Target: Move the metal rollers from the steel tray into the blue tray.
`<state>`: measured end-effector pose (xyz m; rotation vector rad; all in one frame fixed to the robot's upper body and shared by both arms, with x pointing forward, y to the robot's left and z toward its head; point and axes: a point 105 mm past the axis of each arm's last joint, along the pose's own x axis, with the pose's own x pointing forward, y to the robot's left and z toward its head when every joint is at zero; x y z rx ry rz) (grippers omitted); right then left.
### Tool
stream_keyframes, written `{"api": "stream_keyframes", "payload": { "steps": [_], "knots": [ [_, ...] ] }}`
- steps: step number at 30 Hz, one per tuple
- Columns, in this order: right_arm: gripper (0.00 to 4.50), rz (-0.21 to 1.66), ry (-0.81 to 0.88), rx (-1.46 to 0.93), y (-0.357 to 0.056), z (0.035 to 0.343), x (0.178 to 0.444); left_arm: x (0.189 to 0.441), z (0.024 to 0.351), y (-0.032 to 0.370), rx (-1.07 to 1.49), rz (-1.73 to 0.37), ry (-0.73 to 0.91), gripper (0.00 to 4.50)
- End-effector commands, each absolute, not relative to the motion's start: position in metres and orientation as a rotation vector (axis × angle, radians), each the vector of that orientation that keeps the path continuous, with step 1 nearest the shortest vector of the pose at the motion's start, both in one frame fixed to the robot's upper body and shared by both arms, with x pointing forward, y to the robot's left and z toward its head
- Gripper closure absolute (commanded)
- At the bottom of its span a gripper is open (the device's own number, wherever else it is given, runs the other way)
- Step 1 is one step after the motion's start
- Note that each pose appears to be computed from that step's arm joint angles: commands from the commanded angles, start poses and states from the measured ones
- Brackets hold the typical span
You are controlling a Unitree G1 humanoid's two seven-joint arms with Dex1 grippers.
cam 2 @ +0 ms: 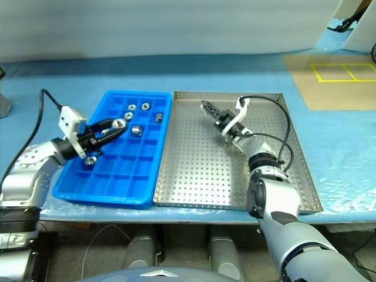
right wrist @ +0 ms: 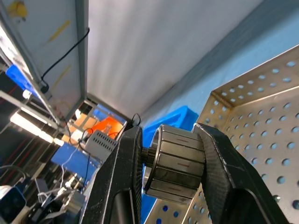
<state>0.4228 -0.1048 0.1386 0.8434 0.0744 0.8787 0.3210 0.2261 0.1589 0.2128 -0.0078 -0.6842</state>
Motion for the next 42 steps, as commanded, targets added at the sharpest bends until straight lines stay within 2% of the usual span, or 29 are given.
{"api": "stream_keyframes", "payload": {
  "steps": [1, 12, 21, 29, 33, 38, 42],
  "knots": [
    [3.23, 0.937, 0.04, 0.802, -0.097, 0.15, 0.422, 0.31, 0.174, 0.239, 0.25, -0.643, -0.043, 2.81],
    [3.23, 0.999, 0.123, 0.738, -0.092, 0.132, 0.41, 0.278, 0.146, 0.24, 0.225, -0.671, 0.114, 2.81],
    [3.23, 0.998, 0.116, 0.739, -0.094, 0.132, 0.409, 0.278, 0.133, 0.24, 0.226, -0.691, 0.193, 2.81],
    [3.23, 0.984, 0.112, 0.736, -0.098, 0.131, 0.409, 0.294, 0.096, 0.259, 0.201, -0.68, 0.242, 0.11],
    [3.23, 0.983, 0.111, 0.735, -0.099, 0.13, 0.409, 0.294, 0.104, 0.272, 0.256, -0.617, 0.183, 0.05],
    [3.23, 0.986, 0.115, 0.735, -0.098, 0.129, 0.408, 0.305, 0.142, 0.29, 0.248, -0.478, 0.052, 0.05],
    [3.23, 1.002, 0.116, 0.736, -0.095, 0.129, 0.407, 0.305, 0.16, 0.287, 0.214, -0.471, -0.002, 0.05]
  ]
}}
